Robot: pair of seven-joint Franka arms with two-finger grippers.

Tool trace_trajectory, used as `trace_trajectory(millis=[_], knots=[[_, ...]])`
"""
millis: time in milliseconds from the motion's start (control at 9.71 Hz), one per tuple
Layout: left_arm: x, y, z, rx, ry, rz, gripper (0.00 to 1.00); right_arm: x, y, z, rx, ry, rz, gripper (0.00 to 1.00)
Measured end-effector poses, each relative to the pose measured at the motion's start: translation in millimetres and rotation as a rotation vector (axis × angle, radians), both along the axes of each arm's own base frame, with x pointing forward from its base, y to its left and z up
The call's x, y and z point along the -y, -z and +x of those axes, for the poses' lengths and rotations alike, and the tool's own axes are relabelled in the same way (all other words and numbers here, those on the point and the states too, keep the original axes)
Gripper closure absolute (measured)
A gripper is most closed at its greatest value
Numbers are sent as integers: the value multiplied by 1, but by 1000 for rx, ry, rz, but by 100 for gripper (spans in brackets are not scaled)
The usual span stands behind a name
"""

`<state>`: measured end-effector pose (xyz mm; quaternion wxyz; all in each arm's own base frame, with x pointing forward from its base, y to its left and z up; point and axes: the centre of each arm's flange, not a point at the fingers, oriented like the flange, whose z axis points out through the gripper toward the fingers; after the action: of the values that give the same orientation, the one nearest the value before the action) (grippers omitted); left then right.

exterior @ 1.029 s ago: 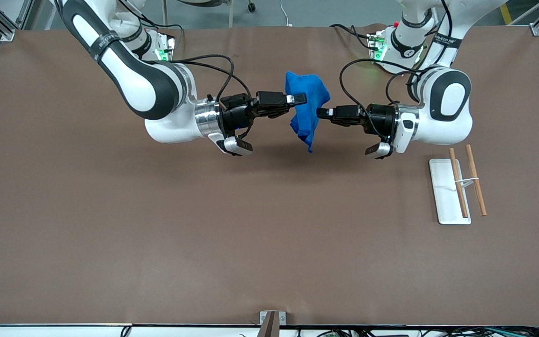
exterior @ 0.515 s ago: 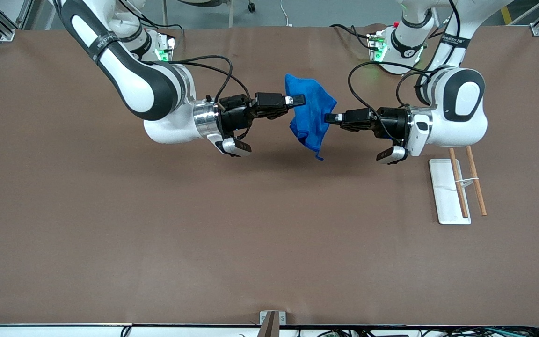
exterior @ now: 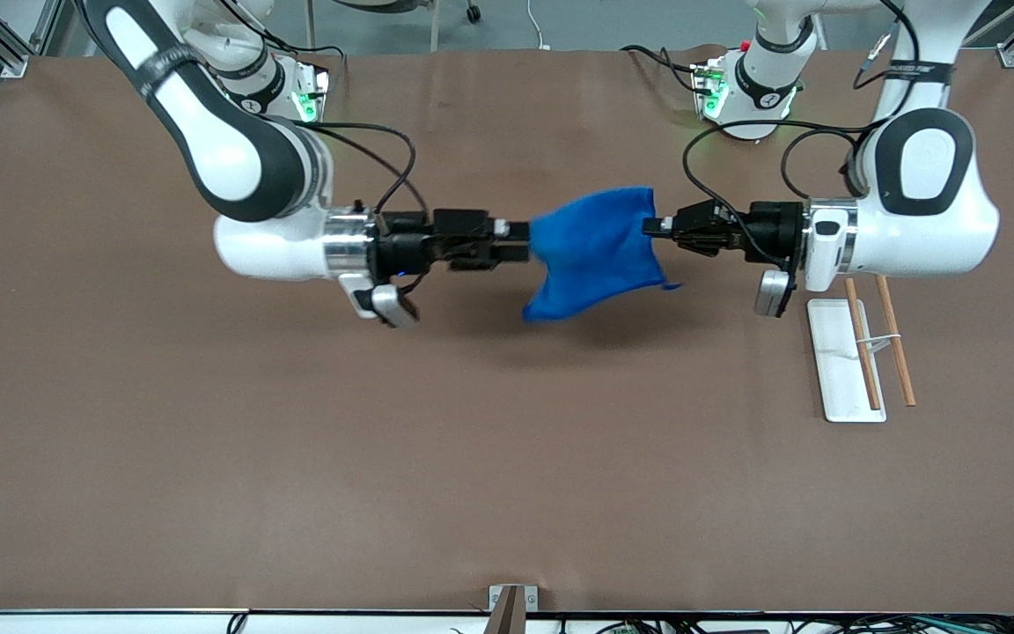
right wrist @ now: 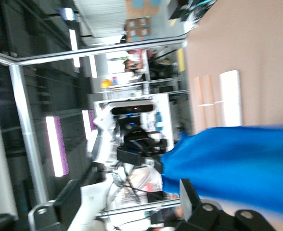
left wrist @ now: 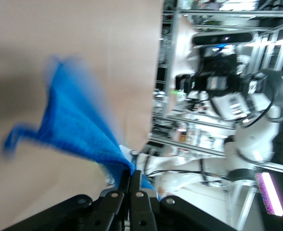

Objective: Right arm passes towel to left arm to hang
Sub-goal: 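Open the right gripper and pull the towel away with the left gripper, then drape the blue towel over the wooden dowels with the left gripper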

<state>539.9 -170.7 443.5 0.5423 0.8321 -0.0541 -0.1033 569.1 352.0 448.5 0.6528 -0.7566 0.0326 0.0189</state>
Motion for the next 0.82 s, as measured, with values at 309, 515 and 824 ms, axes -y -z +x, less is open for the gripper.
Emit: trace_trajectory(millis=[309,515,824], knots=[[-57,-19,20,119,41,246,98,78,8,36,116,-6,-349,0],[-104,-23,29,164,26,356,98,136,8,54,175,6,-608,0],[-181,-16,37,202,17,526,98,225,4,69,206,15,-928,0]])
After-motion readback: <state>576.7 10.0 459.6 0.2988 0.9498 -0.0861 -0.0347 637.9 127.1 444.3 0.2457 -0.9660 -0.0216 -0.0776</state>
